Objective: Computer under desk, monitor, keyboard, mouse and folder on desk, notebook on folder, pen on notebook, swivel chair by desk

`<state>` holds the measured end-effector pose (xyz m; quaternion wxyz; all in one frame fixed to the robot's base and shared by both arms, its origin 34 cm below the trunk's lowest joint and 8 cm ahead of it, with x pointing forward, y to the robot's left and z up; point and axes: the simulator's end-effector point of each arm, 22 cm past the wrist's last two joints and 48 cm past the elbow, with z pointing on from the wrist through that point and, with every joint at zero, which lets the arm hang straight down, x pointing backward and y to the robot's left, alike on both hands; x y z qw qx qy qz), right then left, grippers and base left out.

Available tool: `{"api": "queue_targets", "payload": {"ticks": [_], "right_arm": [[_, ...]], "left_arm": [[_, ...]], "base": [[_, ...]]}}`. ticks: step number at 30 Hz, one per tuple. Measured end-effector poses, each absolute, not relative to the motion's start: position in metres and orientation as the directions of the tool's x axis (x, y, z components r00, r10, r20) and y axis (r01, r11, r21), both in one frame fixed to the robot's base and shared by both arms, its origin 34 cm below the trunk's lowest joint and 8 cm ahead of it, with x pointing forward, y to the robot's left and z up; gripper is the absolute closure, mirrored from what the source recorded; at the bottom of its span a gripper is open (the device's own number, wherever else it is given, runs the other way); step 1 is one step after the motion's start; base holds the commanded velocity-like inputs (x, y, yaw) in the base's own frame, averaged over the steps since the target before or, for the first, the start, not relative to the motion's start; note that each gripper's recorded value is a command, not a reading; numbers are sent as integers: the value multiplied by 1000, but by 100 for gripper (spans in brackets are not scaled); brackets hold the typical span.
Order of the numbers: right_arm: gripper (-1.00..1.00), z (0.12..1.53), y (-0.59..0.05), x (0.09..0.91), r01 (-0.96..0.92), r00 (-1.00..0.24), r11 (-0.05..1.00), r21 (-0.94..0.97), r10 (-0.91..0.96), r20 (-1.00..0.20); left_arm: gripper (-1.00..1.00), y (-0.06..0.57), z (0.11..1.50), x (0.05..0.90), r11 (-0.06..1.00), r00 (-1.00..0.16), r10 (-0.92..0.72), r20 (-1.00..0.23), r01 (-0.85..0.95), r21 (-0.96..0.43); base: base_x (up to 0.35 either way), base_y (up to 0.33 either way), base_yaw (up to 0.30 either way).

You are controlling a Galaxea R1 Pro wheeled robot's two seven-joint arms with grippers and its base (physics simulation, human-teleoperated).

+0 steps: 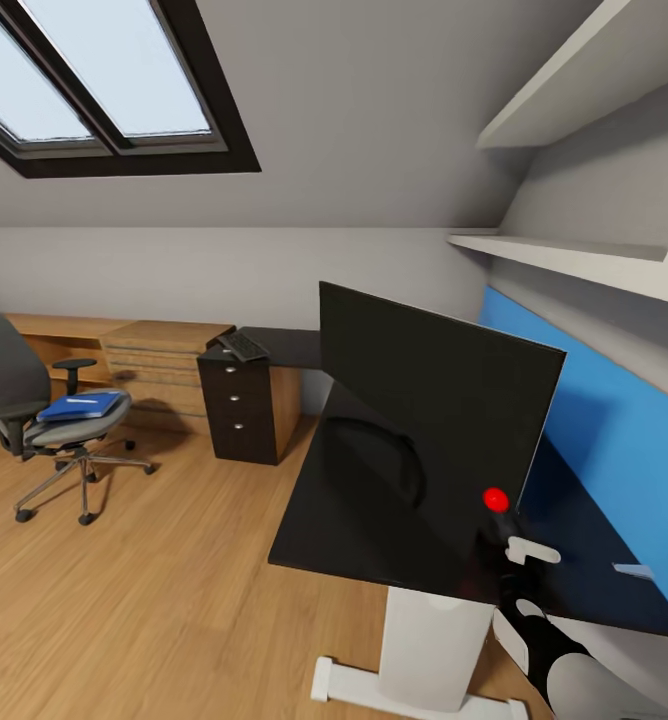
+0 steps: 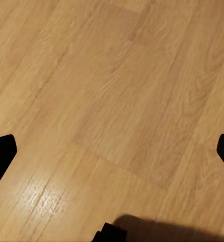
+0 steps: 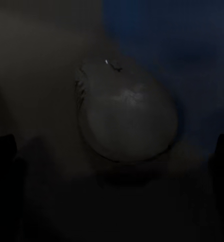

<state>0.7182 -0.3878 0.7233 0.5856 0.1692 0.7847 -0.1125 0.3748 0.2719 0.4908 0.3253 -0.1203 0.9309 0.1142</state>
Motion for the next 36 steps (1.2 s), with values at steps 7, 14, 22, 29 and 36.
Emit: {"api": "queue_targets", "payload": {"ticks": [7,14,22,29,36], "right_arm": [[-100,723,-388,718,399,-257,917,22,135,-957],[-100,723,-388,719,398,-257,917,23,135,-957],[-100,723,-388,718,397,-257,917,22,135,-957],[-100,723,-388,718,398,-257,917,21,133,-957],[-100,723,-388,718,396,-258,918,21,133,-957]], "left_arm": [[-100,272,491,375,945,-760,-150,-633,-298,135],[-100,272,491,375,945,-760,-150,-632,-298,135],[-100,272,491,375,945,-760,-150,-633,-298,135],[-100,272,491,375,945,-760,-150,-632,-298,134],[-100,272,490,374,945,-761,-149,-631,-298,135]], "base": [[81,0,0],[14,0,0],[2,0,0],[66,-5,0],[26,-3,0]]}}
